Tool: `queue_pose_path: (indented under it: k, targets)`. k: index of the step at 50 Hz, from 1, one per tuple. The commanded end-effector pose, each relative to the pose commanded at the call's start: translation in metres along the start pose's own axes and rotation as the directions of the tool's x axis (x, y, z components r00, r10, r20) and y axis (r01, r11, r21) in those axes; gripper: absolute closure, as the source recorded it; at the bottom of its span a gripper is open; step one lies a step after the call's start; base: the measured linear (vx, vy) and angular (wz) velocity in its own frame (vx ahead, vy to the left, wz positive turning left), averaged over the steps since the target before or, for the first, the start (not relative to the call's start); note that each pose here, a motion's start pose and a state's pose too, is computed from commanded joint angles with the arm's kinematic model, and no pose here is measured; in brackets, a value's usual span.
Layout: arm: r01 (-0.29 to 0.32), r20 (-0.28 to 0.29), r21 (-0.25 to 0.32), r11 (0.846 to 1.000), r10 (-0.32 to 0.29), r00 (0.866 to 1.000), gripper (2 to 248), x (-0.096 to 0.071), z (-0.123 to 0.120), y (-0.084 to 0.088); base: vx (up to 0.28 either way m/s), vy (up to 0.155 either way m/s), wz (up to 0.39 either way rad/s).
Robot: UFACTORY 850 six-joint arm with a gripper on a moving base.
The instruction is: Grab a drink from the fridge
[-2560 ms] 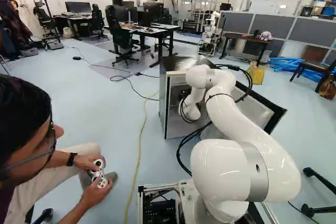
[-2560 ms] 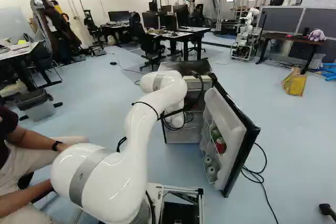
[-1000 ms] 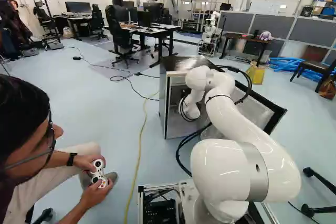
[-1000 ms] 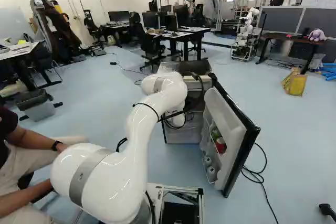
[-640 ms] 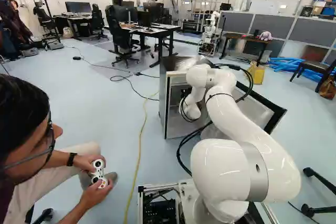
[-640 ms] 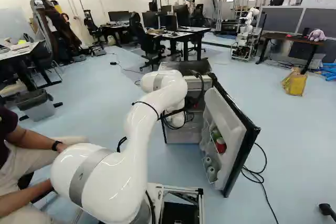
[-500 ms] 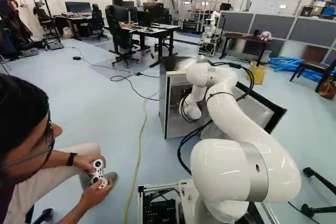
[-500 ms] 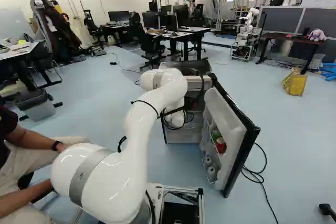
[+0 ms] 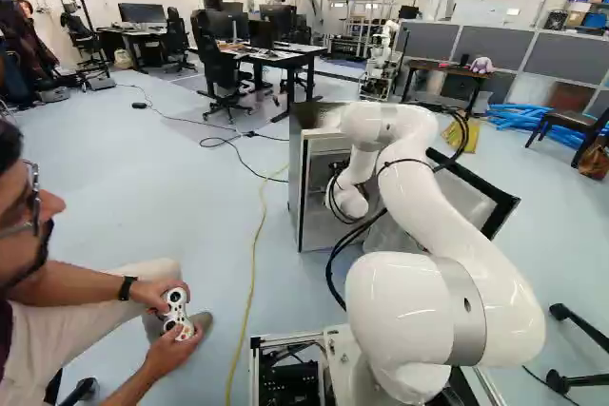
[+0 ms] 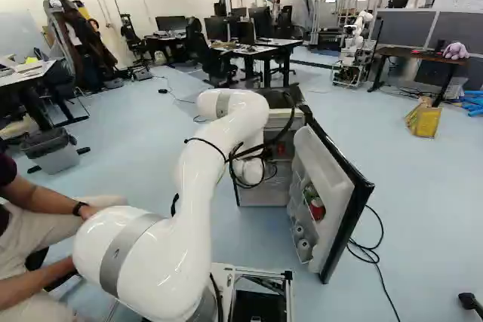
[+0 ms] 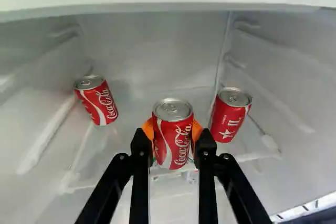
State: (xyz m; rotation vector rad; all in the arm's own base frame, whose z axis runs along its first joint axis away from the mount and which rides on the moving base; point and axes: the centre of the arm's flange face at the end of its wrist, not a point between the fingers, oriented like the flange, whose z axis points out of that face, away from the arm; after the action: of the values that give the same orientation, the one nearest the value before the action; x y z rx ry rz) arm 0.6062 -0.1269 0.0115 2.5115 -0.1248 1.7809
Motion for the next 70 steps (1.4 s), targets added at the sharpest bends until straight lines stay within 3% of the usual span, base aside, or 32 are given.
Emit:
queue_pose_path:
  k: [70]
  targets:
    - [-0.016, 0.116, -0.002, 1.0, 0.016, 0.993, 161, 0.078, -0.172, -0.013, 0.0, 0.0, 0.0]
